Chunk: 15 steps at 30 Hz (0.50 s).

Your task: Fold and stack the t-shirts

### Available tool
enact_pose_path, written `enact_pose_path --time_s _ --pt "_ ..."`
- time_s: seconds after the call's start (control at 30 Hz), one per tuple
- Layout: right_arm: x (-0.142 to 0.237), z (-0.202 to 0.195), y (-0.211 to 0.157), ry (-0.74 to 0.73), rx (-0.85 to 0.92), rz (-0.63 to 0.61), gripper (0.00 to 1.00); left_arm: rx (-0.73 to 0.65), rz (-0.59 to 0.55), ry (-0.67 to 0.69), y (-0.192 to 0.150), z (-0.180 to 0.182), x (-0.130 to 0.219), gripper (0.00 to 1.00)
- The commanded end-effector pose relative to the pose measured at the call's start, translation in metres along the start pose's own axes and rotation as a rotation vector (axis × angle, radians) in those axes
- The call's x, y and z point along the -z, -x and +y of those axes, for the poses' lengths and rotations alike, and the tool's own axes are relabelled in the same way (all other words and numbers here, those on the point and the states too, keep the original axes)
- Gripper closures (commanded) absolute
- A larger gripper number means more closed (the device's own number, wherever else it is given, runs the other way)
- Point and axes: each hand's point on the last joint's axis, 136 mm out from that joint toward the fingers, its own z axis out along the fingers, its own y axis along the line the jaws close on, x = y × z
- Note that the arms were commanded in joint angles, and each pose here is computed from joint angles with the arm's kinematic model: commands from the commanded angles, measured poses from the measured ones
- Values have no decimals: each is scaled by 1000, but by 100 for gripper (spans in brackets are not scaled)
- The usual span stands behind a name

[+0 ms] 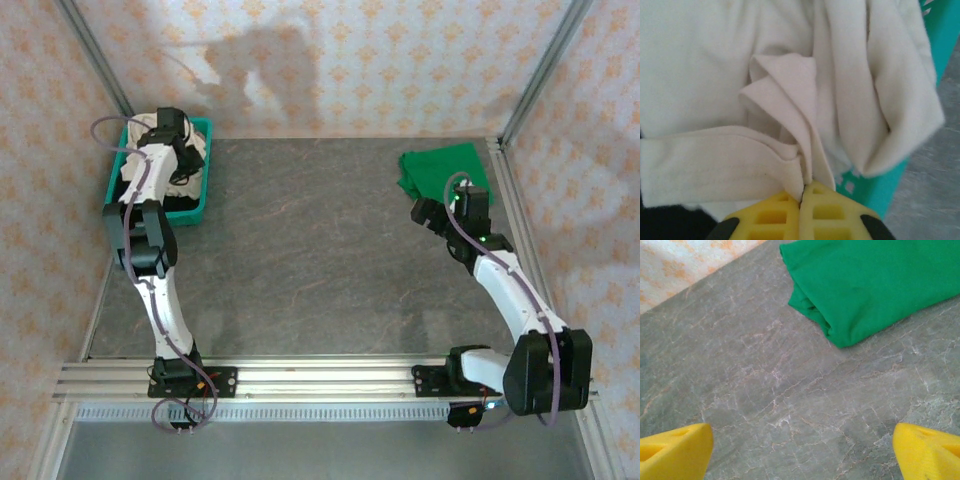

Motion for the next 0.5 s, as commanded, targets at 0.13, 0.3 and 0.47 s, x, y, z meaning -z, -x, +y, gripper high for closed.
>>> enact_pose_path --time_s 0.13,0.3,0.47 --pt "1 8 -1 38 -1 1 8 34 -215 -140 38 -18 112 100" --pt "-4 12 -4 63 -4 20 9 56 -285 -178 41 -15 148 100" --pt "-9 16 -7 77 -5 42 9 98 -303 -243 40 -19 169 100"
